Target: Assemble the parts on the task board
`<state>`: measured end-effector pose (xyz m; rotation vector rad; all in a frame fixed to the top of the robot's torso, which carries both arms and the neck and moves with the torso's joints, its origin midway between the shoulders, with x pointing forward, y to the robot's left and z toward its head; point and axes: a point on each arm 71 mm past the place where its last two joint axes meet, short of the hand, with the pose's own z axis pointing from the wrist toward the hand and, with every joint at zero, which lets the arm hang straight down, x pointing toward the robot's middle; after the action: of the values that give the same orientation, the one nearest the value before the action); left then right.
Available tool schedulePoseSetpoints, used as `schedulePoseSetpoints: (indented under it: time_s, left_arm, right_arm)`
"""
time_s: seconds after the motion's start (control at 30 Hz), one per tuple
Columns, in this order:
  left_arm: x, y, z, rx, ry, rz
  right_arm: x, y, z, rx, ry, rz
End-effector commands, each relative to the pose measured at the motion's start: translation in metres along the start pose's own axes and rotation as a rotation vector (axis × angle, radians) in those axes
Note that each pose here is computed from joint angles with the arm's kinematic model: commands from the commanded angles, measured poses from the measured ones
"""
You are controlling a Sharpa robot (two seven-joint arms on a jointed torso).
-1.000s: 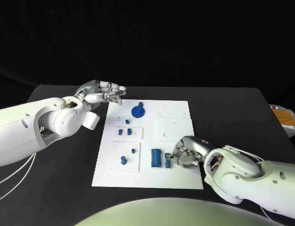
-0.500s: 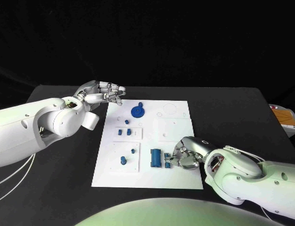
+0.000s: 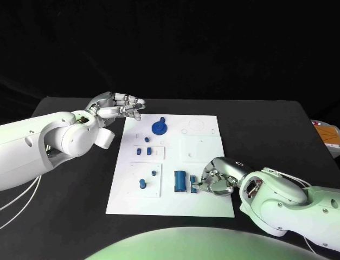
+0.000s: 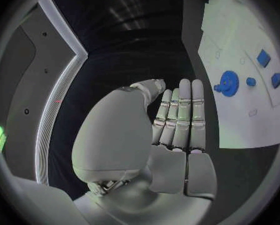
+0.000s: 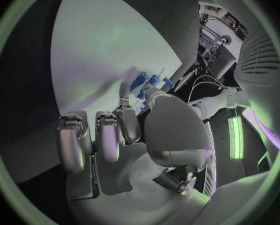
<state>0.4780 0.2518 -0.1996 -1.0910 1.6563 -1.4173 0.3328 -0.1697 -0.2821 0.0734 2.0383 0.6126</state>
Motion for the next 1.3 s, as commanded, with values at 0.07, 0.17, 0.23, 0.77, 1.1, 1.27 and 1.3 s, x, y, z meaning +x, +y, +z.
schedulePoseSetpoints:
  time_s: [0.07,0.17,0.23,0.77,1.1,1.27,1.3]
  left_arm:
    - [0.0020,-0.0008,0.0002,0.005,0.017,-0.008]
    - [0.0021,-0.0008,0.0002,0.005,0.017,-0.008]
    - [0.0020,-0.0008,0.0002,0.005,0.017,-0.008]
    - [0.0021,-0.0008,0.0001,0.005,0.018,-0.008]
    - [0.0019,-0.0008,0.0001,0.004,0.018,-0.008]
    - [0.0018,-0.0007,0.0002,0.004,0.017,-0.008]
    - [0.0017,-0.0007,0.0002,0.004,0.017,-0.008]
  right_arm:
    - [0.003,0.002,0.000,-0.029,0.041,-0.013]
    - [0.004,0.002,0.001,-0.030,0.044,-0.014]
    - [0.004,0.002,0.001,-0.031,0.045,-0.015]
    - [0.003,-0.003,0.013,-0.018,0.010,-0.037]
    - [0.002,-0.002,0.013,-0.040,-0.005,-0.027]
    - [0.002,-0.002,0.012,-0.059,-0.003,-0.007]
    - [0.001,-0.001,0.012,-0.064,-0.006,-0.002]
